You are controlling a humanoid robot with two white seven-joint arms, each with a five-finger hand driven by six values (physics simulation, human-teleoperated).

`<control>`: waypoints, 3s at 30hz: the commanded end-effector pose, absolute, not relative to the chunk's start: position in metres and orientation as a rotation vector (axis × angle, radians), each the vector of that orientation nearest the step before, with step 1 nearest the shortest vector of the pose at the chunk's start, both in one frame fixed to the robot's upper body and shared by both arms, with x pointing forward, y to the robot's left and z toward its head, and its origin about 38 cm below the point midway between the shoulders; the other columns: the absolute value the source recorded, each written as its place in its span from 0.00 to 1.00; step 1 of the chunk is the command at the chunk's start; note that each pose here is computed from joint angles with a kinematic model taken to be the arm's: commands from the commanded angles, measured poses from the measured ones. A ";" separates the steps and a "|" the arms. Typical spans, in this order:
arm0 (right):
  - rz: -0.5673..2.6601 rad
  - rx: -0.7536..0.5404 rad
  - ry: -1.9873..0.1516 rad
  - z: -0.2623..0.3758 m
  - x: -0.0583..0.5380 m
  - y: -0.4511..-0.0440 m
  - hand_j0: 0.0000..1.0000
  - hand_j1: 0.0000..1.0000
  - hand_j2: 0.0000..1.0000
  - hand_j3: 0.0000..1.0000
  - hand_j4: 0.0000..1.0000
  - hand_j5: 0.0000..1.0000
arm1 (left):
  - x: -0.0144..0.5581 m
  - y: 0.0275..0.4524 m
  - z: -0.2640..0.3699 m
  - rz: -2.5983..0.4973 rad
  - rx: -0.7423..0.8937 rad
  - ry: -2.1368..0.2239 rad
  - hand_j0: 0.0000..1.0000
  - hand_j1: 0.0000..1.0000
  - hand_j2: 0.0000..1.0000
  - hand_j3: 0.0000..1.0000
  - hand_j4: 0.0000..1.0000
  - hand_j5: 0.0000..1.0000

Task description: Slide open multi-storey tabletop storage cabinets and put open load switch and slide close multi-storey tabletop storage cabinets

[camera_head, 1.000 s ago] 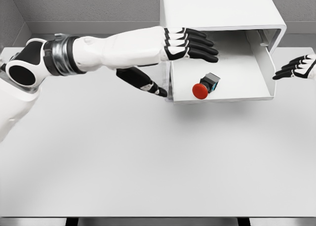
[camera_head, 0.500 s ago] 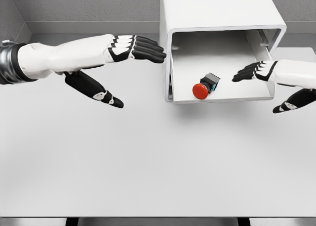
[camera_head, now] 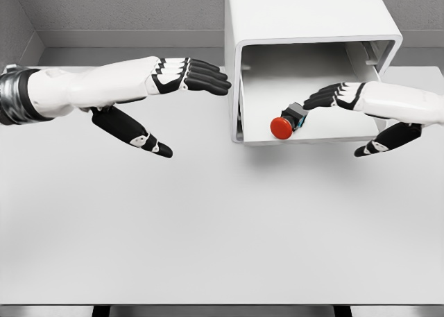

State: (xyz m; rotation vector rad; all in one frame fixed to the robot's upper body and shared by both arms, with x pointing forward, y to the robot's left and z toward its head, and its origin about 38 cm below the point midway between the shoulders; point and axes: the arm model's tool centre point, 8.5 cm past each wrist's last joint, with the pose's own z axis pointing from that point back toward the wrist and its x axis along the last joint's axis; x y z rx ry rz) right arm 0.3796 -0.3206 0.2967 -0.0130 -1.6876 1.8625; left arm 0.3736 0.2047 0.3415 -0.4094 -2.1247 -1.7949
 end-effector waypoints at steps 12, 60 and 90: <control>1.838 0.010 -1.700 0.284 0.387 -0.313 1.00 1.00 1.00 1.00 1.00 1.00 | 0.374 0.205 0.340 -1.784 -0.415 -2.122 1.00 1.00 1.00 1.00 1.00 1.00; 1.944 -0.244 -1.677 0.306 0.409 -0.320 1.00 1.00 1.00 1.00 1.00 1.00 | 0.373 0.205 0.333 -1.778 -0.424 -2.108 1.00 1.00 1.00 1.00 1.00 1.00; 1.922 -0.156 -1.520 0.268 0.370 -0.354 1.00 1.00 1.00 1.00 1.00 1.00 | 0.372 0.206 0.328 -1.770 -0.434 -2.098 1.00 1.00 1.00 1.00 1.00 1.00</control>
